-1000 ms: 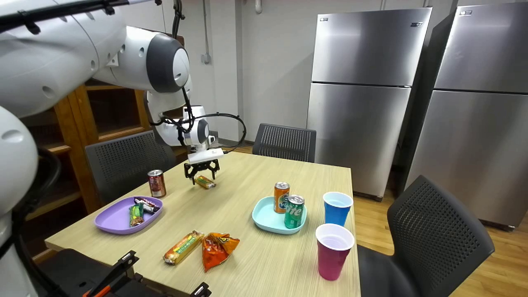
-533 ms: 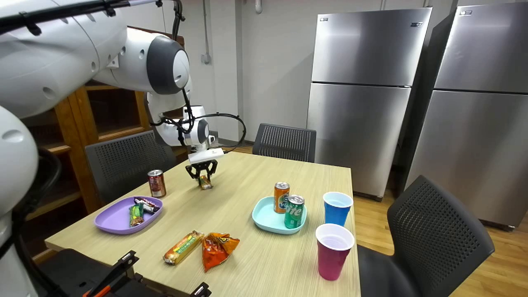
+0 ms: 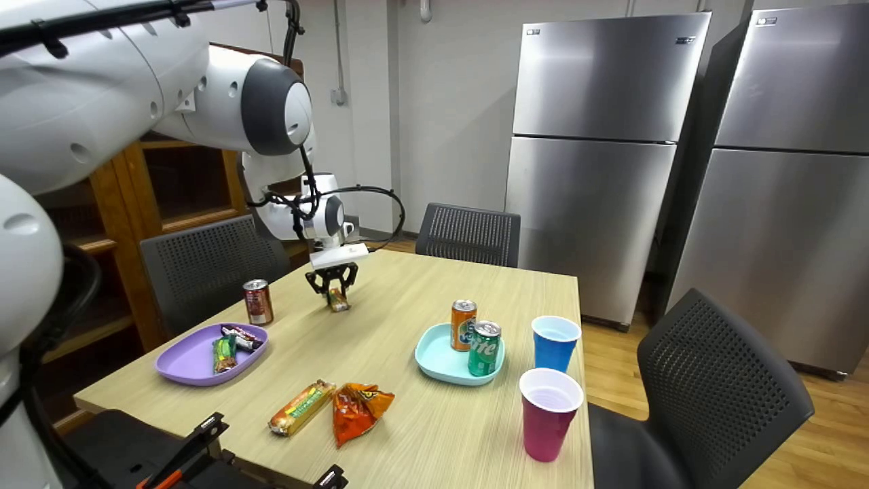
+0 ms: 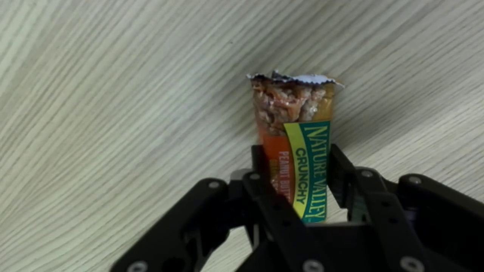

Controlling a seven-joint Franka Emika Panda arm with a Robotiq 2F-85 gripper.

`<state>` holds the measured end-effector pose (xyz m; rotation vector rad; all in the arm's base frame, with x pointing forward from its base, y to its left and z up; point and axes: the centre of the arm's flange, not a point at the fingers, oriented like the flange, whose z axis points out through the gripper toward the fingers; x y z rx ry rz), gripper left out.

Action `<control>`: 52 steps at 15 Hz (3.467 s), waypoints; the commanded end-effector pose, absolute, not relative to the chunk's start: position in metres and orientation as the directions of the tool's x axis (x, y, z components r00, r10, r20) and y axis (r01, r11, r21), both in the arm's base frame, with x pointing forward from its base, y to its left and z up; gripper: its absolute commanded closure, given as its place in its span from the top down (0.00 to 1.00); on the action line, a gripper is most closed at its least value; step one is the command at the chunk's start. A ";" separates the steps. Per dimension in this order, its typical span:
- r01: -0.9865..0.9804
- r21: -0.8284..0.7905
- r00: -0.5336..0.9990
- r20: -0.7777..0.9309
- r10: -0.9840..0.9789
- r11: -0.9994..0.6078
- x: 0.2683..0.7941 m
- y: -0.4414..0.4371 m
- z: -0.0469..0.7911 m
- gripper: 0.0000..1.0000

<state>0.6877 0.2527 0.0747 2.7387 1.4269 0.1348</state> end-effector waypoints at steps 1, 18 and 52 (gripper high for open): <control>0.825 0.122 0.551 0.052 0.833 -0.552 0.685 0.249 0.096 0.16; 0.801 0.171 0.567 0.090 0.819 -0.573 0.634 0.202 0.132 0.16; 0.907 0.039 0.418 0.056 0.907 -0.420 0.439 0.274 0.158 0.16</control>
